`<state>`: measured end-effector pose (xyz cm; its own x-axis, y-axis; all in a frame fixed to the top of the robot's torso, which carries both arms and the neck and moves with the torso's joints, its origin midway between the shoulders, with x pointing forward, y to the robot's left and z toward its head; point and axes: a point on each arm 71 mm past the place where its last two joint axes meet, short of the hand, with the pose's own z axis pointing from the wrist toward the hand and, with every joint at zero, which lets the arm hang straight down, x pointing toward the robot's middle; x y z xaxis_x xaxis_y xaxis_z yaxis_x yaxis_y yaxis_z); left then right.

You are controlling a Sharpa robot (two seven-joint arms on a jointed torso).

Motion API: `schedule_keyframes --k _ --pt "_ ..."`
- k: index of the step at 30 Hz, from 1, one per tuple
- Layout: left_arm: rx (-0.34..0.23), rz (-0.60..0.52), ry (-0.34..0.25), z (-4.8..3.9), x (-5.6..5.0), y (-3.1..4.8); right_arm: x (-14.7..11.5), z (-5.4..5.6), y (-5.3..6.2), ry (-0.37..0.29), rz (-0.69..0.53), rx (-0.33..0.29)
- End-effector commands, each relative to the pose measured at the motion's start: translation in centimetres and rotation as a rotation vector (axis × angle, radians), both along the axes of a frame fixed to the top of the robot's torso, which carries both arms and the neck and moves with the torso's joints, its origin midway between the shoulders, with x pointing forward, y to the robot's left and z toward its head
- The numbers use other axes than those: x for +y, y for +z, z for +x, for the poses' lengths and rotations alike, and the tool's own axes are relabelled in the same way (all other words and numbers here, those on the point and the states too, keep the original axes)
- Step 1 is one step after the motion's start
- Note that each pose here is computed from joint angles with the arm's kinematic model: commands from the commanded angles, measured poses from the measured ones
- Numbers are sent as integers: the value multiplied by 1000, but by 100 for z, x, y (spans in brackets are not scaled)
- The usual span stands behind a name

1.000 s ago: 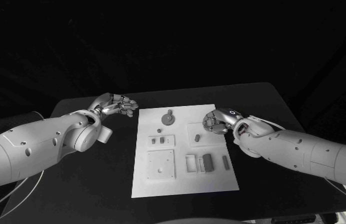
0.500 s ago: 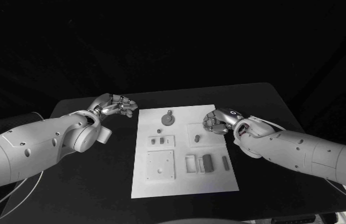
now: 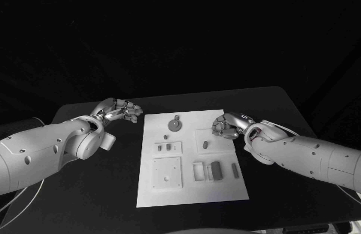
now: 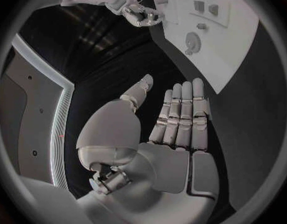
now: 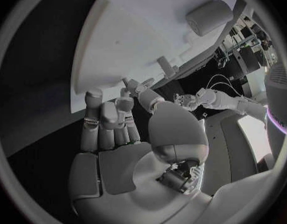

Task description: Assemble the parts on the task board

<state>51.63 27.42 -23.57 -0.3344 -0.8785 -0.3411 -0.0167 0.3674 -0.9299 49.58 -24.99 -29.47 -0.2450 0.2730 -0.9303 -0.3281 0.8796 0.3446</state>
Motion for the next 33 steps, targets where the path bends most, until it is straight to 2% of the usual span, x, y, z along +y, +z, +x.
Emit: schedule_keyframes --k 1,15,26,33 --pt "-3 -2 -7 1 -7 7 -1 -2 7 0 26 44" --pt "-2 0 -4 1 8 7 2 -23 81 17 45 31" --pt "-4 0 -4 0 2 9 29 -14 250 43 53 -1" --pt "-5 0 -2 -2 8 10 71 -20 290 58 63 -12"
